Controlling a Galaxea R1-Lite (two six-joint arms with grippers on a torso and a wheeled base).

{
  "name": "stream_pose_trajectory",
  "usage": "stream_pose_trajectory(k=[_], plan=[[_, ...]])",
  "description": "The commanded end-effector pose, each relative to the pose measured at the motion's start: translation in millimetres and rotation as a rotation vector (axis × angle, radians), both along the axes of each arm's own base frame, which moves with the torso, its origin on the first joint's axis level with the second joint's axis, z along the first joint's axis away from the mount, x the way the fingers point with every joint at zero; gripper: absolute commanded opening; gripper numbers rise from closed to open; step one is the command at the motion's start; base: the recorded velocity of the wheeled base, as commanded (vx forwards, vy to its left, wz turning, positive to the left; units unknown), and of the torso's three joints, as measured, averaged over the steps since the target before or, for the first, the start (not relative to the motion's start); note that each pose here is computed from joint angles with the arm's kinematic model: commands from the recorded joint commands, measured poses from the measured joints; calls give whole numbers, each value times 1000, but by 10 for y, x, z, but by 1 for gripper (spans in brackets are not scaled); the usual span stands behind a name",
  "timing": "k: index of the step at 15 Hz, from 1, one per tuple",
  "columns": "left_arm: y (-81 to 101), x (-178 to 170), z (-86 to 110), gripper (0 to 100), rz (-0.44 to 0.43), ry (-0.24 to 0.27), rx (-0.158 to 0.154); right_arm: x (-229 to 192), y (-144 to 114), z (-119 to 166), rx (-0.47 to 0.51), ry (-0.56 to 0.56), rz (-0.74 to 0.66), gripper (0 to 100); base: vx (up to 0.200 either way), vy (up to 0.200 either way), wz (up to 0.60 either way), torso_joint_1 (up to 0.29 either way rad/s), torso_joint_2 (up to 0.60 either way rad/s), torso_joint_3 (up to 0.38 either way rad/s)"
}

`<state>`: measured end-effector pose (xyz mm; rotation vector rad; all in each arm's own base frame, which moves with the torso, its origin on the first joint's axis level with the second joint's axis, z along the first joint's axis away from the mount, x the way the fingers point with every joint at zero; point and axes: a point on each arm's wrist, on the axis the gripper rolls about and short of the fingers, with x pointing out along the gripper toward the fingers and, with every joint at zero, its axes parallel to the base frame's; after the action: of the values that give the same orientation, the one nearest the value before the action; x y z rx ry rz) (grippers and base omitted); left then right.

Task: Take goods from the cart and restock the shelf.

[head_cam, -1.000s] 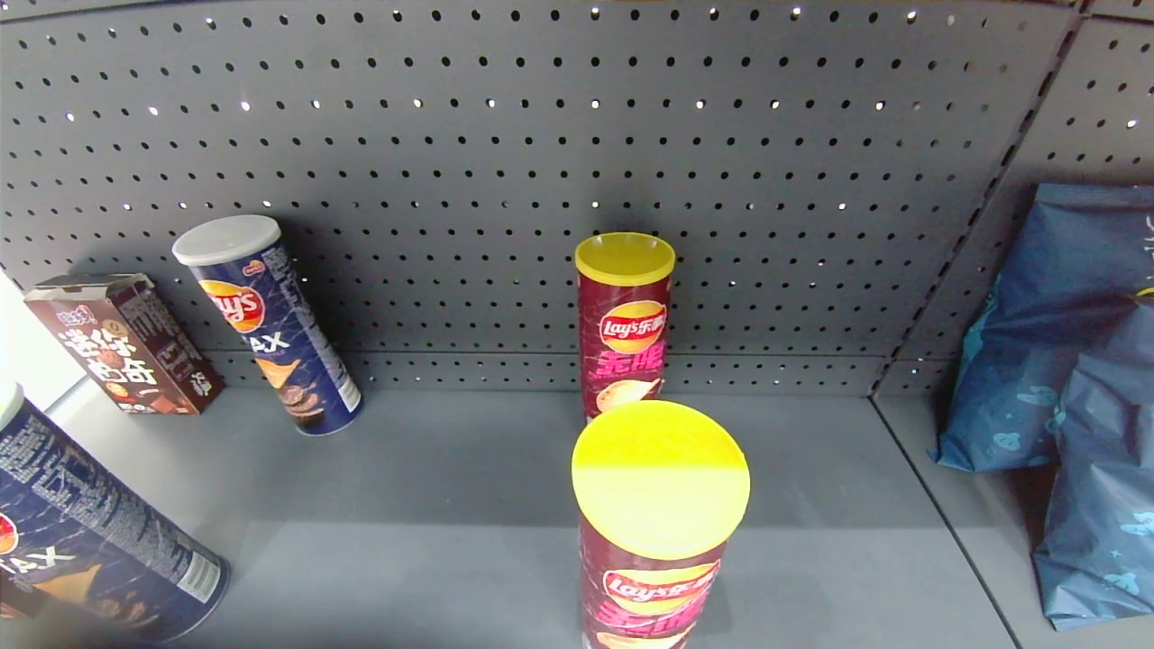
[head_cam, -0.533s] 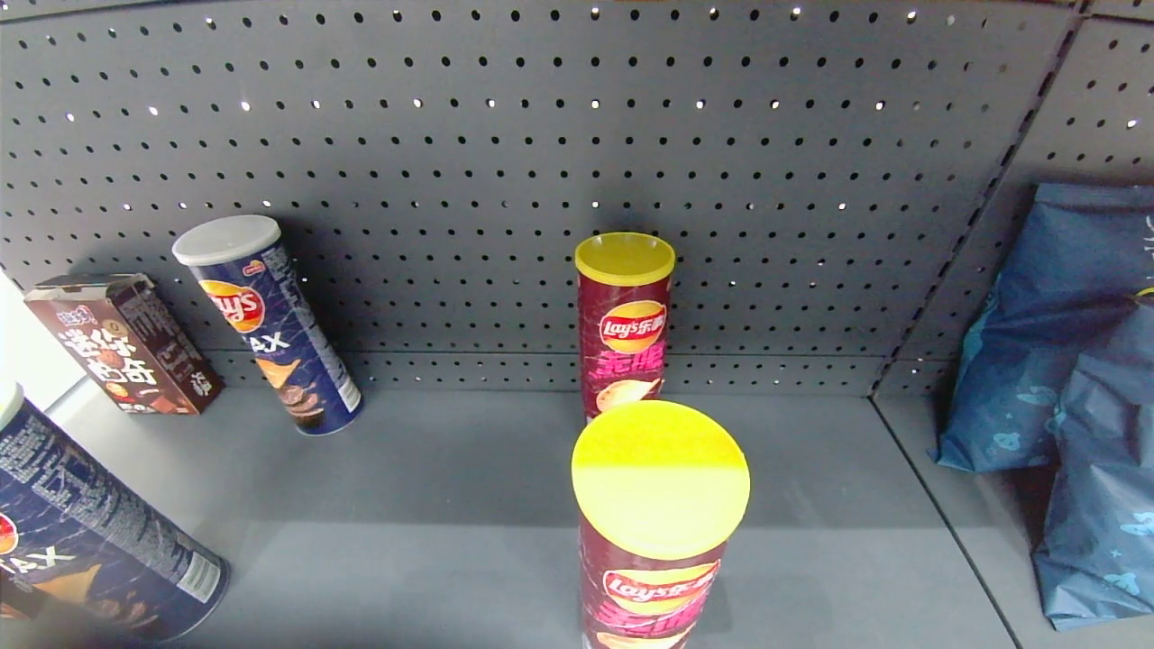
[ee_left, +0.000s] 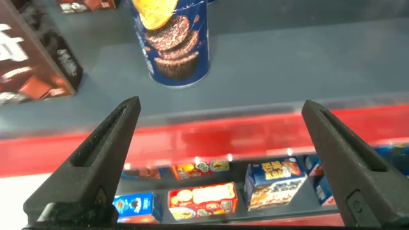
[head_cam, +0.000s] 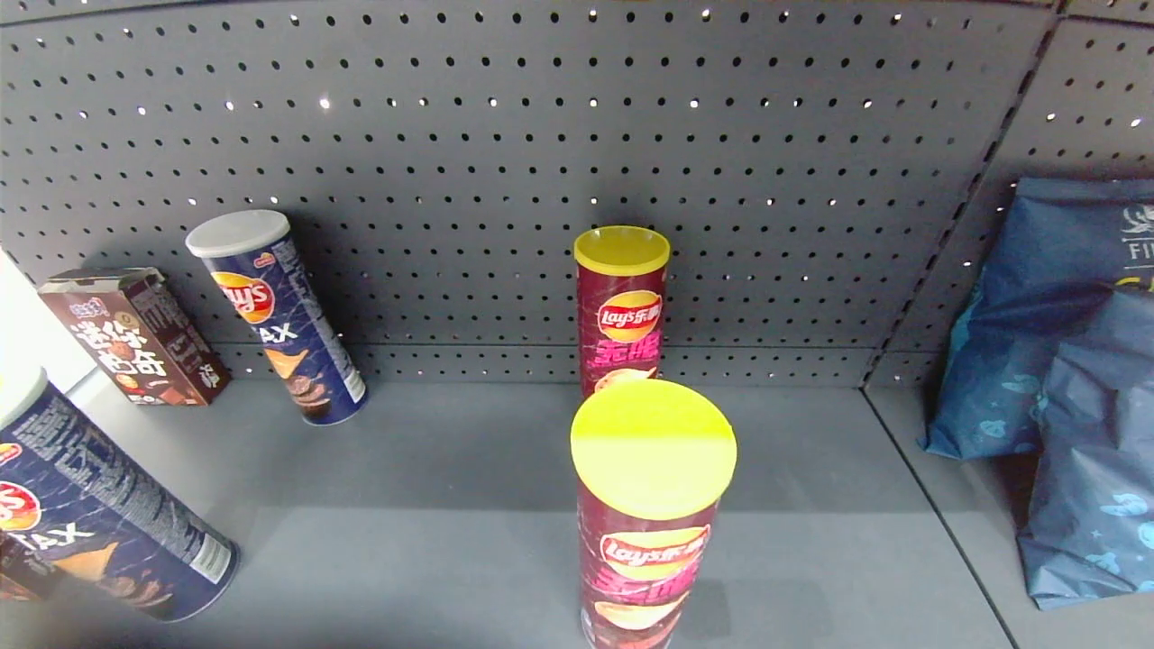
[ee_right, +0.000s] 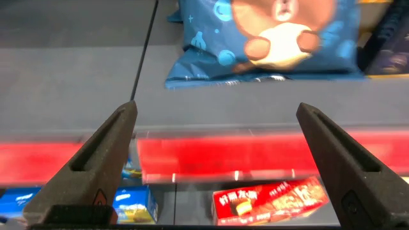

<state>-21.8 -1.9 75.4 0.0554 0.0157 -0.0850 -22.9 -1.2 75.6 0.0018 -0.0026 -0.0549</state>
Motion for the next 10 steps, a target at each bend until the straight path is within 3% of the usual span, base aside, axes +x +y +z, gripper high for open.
stream_pose_trajectory(k=[1, 10], plan=[[0, 1, 0, 100, 0, 2, 1, 1, 0, 1, 0, 1, 0, 100, 0, 0, 0, 0, 0, 0], [0, 1, 0, 100, 0, 2, 1, 1, 0, 1, 0, 1, 0, 100, 0, 0, 0, 0, 0, 0]])
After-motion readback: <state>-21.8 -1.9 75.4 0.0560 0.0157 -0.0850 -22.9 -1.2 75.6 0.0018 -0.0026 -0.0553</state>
